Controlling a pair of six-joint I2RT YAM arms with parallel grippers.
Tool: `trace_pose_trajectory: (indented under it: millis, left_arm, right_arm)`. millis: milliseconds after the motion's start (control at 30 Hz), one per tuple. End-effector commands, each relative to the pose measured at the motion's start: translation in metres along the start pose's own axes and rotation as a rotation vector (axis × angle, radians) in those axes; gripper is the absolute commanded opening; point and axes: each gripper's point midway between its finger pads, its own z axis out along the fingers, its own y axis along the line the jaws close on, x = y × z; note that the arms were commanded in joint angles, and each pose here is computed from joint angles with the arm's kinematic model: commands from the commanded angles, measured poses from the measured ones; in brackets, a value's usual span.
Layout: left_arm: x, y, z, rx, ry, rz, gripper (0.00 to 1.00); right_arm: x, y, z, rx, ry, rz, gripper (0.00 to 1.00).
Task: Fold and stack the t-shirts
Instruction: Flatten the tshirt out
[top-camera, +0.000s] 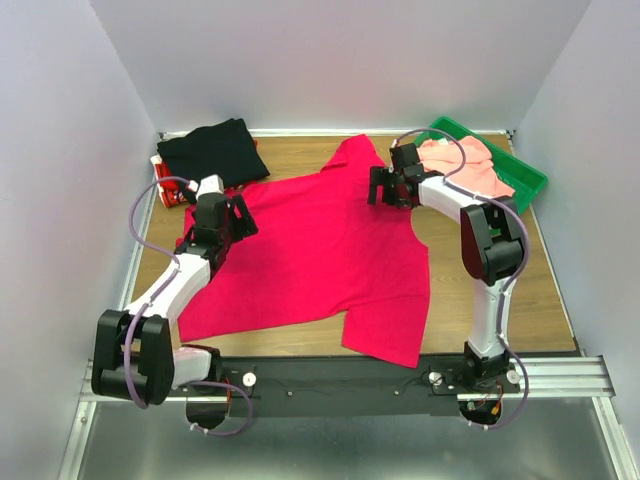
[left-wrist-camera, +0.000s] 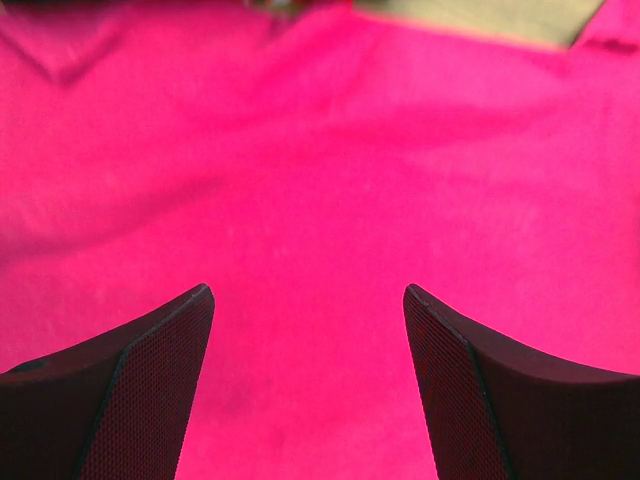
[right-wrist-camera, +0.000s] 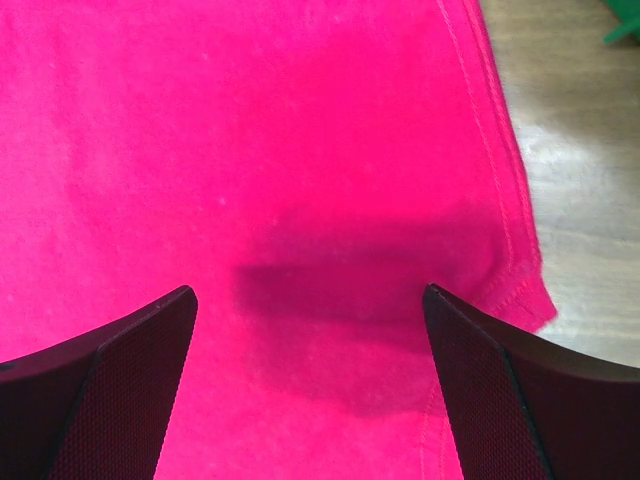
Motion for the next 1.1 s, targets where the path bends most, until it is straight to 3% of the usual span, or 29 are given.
trace_pose_trajectory:
  millis: [0, 333, 733, 1067]
  left_arm:
    - [0.032, 0.018, 0.003, -0.092, 0.066, -0.025, 0.84]
    - [0.067, 0.010, 0.017, -0.039, 0.197, 0.009, 0.84]
    - [0.089, 0.014, 0.046, -0.070, 0.315, 0.070, 0.84]
    - [0.090, -0.009, 0.068, 0.000, 0.355, 0.131, 0.82]
  right_arm:
    - [-0.010, 0.001, -0.024, -0.008, -0.012, -0.015, 1.00]
    - [0.026, 0.011, -0.065, -0.088, 0.036, 0.055, 1.00]
    - [0.062, -0.016, -0.030, 0.020, 0.132, 0.071, 1.00]
    - [0.058, -0.058, -0.011, 0.108, 0.144, 0.139, 1.00]
